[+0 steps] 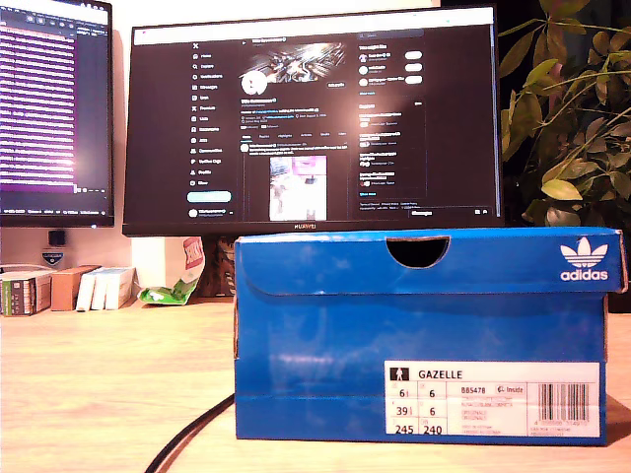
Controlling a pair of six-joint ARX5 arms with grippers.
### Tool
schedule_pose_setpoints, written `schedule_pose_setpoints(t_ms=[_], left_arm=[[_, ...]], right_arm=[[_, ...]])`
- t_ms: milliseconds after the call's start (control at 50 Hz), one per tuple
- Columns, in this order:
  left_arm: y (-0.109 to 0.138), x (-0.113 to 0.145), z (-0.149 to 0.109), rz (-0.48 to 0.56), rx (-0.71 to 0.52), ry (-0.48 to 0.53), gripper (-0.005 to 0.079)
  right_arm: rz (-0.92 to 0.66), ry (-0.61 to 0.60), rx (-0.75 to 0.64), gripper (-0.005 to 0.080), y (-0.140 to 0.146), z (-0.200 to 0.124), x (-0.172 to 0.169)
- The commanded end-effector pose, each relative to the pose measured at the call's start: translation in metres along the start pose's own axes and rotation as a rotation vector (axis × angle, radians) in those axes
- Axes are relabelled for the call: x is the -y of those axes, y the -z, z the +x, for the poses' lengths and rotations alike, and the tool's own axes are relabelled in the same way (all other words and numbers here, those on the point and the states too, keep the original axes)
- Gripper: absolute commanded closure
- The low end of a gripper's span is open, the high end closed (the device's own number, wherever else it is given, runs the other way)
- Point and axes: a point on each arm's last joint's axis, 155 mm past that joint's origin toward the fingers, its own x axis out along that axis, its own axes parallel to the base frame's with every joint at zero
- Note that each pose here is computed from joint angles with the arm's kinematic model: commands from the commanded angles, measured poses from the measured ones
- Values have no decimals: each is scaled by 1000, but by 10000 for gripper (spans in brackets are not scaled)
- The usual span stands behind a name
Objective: Close the blue shoebox by pushing the lid with your left arm and holding the box in place with your right arm
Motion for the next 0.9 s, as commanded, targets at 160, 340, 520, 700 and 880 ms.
schedule_pose_setpoints(t_ms=[160,340,520,700,880], left_arm=[[23,-4,6,4,-30,-6,752],[30,-7,6,20,-60,-16,752],[30,-7,6,6,-56,-18,752],[29,-7,6,0,-55,-20,752],[29,-7,6,0,-55,-20,752]], right_arm=[[-11,11,0,757,5,2,1],[-47,-52,-29,757,11,3,-12],[-53,-73,-33,757,12,3,-17],[-52,-76,-35,757,12,3,-17],[-52,-75,-34,757,12,3,-17]])
